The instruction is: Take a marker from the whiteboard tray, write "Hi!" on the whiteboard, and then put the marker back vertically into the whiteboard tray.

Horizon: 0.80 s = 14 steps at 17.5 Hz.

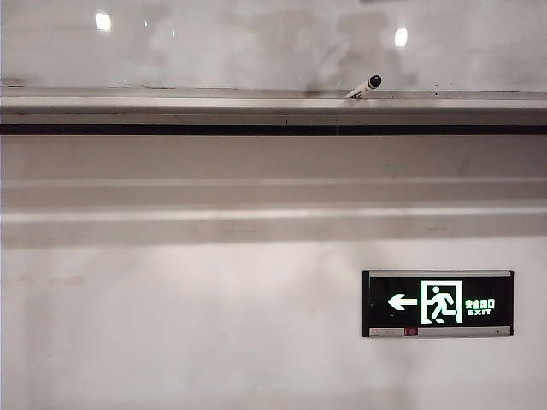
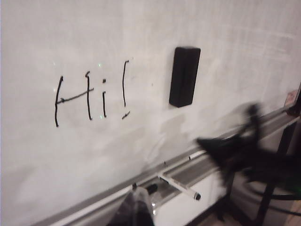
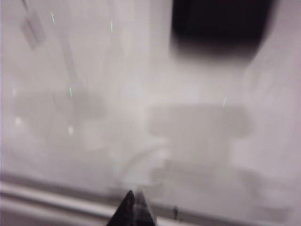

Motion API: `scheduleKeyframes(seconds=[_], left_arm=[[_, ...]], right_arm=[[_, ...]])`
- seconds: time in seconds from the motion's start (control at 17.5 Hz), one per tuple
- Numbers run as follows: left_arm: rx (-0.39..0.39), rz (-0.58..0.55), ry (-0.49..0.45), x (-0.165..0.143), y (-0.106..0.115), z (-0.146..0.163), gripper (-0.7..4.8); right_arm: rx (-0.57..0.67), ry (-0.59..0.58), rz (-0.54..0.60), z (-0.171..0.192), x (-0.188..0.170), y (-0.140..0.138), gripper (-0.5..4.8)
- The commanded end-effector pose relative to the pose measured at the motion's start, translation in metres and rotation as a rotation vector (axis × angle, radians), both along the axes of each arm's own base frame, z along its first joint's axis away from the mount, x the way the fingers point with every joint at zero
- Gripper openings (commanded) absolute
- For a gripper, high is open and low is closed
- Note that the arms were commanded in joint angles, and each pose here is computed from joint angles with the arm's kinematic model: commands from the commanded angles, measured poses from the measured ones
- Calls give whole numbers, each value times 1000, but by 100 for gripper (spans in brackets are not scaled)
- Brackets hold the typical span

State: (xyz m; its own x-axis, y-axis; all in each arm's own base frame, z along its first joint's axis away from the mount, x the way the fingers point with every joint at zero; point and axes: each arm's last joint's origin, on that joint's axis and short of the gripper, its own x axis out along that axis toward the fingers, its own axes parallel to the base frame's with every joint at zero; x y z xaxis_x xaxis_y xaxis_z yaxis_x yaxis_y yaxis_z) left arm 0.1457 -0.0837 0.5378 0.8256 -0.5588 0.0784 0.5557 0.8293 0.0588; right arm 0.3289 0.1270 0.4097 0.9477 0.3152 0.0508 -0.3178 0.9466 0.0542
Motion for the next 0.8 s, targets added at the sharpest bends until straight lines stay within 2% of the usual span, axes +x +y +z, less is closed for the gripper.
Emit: scheduleKeyframes(seconds=[0.06, 0.17, 0.34, 0.46, 0.63, 0.8], left_arm=[[-26, -3, -45, -2, 1, 6, -7], [-20, -8, -37, -2, 1, 5, -7], [-25, -76, -8, -3, -1, 3, -7], [-18, -72, 11, -3, -1, 1, -7], [-56, -76, 32, -12, 4, 2, -7], [-47, 12, 32, -29, 17, -4, -7]], right_arm=[[4, -49, -40, 33, -36, -16, -1], [-20, -32, -60, 48, -65, -28, -1], [-30, -6, -68, 65, -111, -46, -1], [-66, -1, -69, 70, -134, -55, -1], [-106, 31, -68, 65, -157, -63, -1], [-88, -11, -69, 37, -177, -71, -1]])
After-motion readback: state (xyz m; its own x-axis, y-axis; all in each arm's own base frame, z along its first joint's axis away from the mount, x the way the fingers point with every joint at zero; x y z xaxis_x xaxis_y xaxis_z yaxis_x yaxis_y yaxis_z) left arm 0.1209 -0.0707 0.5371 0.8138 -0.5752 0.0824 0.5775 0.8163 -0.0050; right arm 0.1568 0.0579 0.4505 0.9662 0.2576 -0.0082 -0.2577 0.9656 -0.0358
